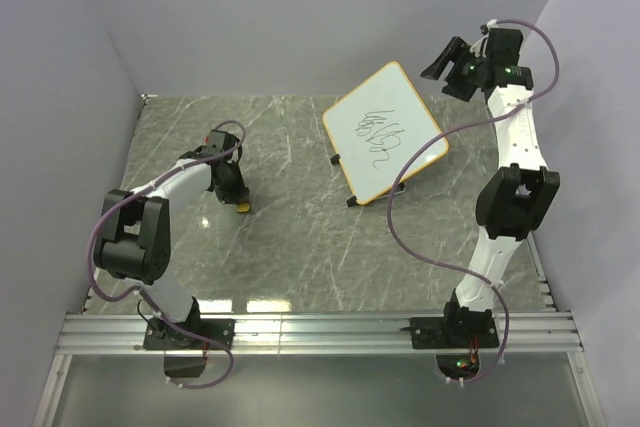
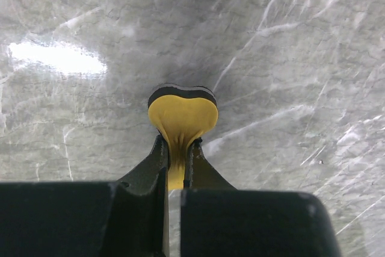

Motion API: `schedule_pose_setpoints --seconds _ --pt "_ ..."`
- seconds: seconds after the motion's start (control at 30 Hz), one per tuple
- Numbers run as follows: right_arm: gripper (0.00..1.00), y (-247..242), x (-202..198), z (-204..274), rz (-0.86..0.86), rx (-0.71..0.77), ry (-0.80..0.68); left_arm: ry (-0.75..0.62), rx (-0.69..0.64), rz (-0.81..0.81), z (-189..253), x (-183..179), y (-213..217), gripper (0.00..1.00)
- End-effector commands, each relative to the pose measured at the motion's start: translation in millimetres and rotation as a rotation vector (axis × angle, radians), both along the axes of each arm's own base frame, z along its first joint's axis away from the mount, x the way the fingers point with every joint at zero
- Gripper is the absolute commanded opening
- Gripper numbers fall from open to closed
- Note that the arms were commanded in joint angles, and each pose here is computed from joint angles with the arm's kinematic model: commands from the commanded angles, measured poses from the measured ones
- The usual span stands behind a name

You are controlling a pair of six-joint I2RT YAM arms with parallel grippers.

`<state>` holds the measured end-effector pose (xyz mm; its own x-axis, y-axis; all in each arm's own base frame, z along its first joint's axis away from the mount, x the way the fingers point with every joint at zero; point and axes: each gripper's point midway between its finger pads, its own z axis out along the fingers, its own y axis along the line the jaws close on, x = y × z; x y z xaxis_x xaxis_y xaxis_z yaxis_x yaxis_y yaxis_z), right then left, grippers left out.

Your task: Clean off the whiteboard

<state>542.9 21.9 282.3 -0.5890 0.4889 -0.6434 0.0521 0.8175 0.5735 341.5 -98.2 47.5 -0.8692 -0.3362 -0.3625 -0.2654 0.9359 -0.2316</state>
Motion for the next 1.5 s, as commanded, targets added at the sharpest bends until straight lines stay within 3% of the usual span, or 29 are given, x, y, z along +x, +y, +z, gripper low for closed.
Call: schedule_pose_setpoints --seconds 0.0,0.4,0.67,0.87,1.17,1.47 --pt "0.84 19 -8 1 0.092 0.088 0.001 -0.052 -0.038 -0.021 15 9 -8 0.0" --pt "0.83 49 -45 -80 0.166 0.154 0.136 -0.072 -0.067 -0.031 25 17 -15 0.0" --pt "0.78 60 -68 -74 0.19 0.154 0.104 -0.068 -0.083 -0.041 26 19 -23 0.0" --pt "0.56 63 -82 -63 0.205 0.152 0.076 -0.073 -0.09 -0.053 30 24 -33 0.0" --pt "0.0 67 -100 -91 0.212 0.175 0.143 -0.087 -0.094 -0.097 40 36 -58 0.0" --pt "0.0 82 -118 -94 0.272 0.174 0.135 -0.077 -0.102 -0.123 37 33 -77 0.0"
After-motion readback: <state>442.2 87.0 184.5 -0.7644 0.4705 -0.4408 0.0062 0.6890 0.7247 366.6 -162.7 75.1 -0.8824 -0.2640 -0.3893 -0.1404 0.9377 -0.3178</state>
